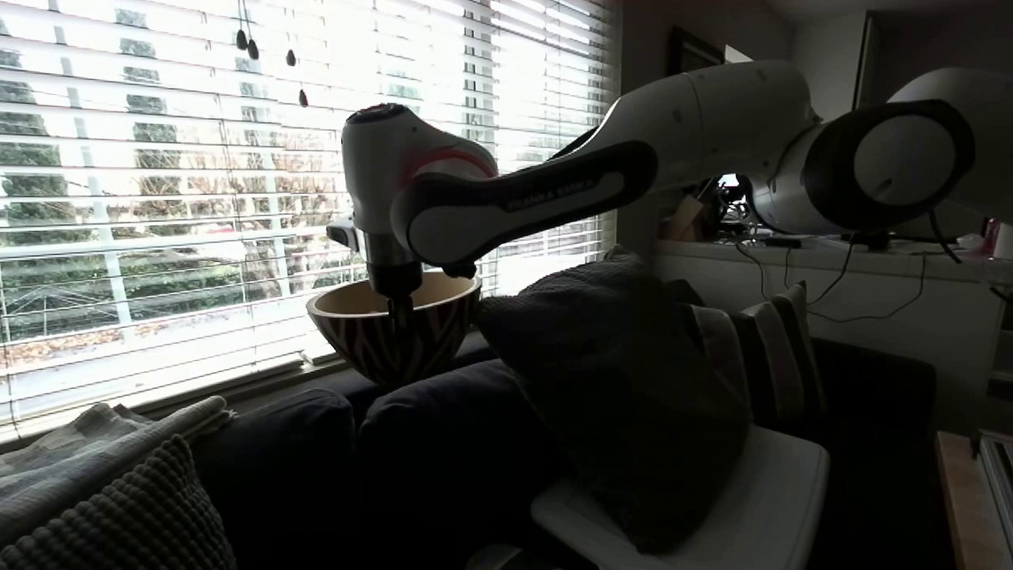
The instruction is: Put the bowl on top of the backrest of the chair
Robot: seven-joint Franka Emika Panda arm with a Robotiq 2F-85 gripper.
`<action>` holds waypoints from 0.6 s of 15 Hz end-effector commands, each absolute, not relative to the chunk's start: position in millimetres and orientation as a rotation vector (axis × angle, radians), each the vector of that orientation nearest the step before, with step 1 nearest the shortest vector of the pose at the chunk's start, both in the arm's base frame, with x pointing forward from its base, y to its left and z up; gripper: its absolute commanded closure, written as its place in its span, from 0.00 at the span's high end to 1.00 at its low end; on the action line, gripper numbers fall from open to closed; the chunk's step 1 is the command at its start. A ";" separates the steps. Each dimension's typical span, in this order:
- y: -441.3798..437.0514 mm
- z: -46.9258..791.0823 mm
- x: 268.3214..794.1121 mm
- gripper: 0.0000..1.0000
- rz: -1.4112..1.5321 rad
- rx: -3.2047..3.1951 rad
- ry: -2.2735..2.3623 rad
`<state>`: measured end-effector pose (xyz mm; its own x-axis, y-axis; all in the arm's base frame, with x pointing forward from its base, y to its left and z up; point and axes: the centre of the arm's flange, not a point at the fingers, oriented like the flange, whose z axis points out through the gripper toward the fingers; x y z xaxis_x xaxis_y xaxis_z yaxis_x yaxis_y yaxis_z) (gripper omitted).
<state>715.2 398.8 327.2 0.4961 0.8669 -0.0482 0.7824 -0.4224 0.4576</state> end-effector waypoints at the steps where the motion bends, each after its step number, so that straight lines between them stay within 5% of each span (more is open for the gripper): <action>1: 399.2 318.0 714.1 0.23 0.253 2.332 1.372; 6: 399.8 307.1 713.3 0.23 0.235 2.338 1.379; 7: 399.8 307.3 713.4 0.06 0.235 2.338 1.379; 9: 394.3 296.8 722.1 0.06 0.238 2.293 1.443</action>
